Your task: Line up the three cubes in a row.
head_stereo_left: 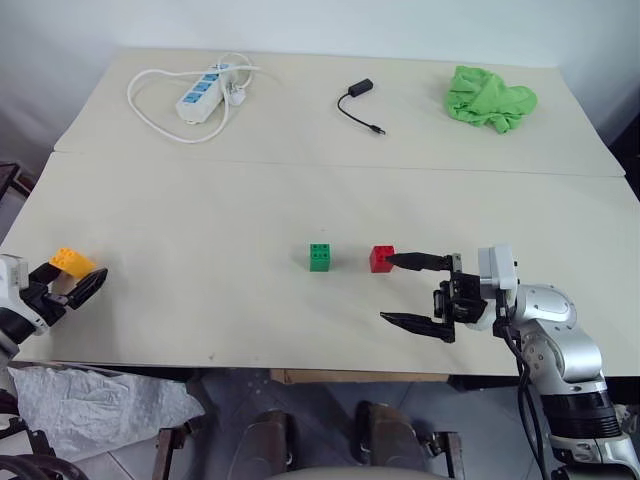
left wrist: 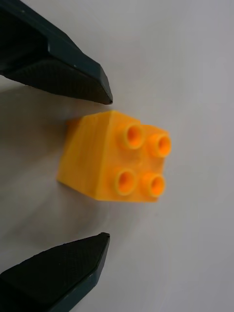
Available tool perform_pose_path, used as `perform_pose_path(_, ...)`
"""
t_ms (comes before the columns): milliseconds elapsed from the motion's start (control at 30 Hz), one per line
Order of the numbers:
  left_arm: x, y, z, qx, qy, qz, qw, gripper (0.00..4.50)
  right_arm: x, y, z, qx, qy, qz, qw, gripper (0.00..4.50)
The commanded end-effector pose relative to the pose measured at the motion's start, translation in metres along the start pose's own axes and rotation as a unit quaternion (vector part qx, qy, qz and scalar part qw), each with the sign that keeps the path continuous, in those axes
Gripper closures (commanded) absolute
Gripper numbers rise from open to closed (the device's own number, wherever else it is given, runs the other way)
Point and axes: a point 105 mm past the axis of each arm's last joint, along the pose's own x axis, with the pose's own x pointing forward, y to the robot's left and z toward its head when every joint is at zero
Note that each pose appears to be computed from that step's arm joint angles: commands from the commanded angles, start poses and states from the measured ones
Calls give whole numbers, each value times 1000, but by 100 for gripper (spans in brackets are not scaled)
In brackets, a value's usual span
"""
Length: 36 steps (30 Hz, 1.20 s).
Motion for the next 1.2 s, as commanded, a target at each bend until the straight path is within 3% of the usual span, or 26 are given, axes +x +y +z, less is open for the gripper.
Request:
perform_pose_path(33,-5,-2,7,35,12,-33,999,88,-5,0,10,-20,-4,-7,1000,0)
perform_pose_path(267,1,-8,10,47,1,-50,998,294,-4,1,9,-18,-3,-8,1000,0)
perform_pose_path(300,3,-11,11,50,1,-57,997,303,-4,1,9,-18,-3,-9,1000,0)
perform_pose_path(400,14,-24,20,62,-11,-95,993,303,-7,1,9,-18,1,-11,1000,0)
perform_pose_path(467,28,-51,31,100,-17,-177,979,303,-14,1,9,-17,6,-16,1000,0)
perform_pose_path(633,70,-133,62,193,-34,-370,908,303,-37,3,9,0,21,-47,999,0)
perform_pose_path(767,99,-179,66,226,-22,-465,856,303,-48,3,8,0,30,-74,997,0)
perform_pose_path(933,117,-206,58,262,14,-522,812,303,-48,7,10,-10,25,-95,995,0)
perform_pose_path(1200,137,-223,57,256,47,-531,806,303,-53,20,12,-20,26,-138,990,0)
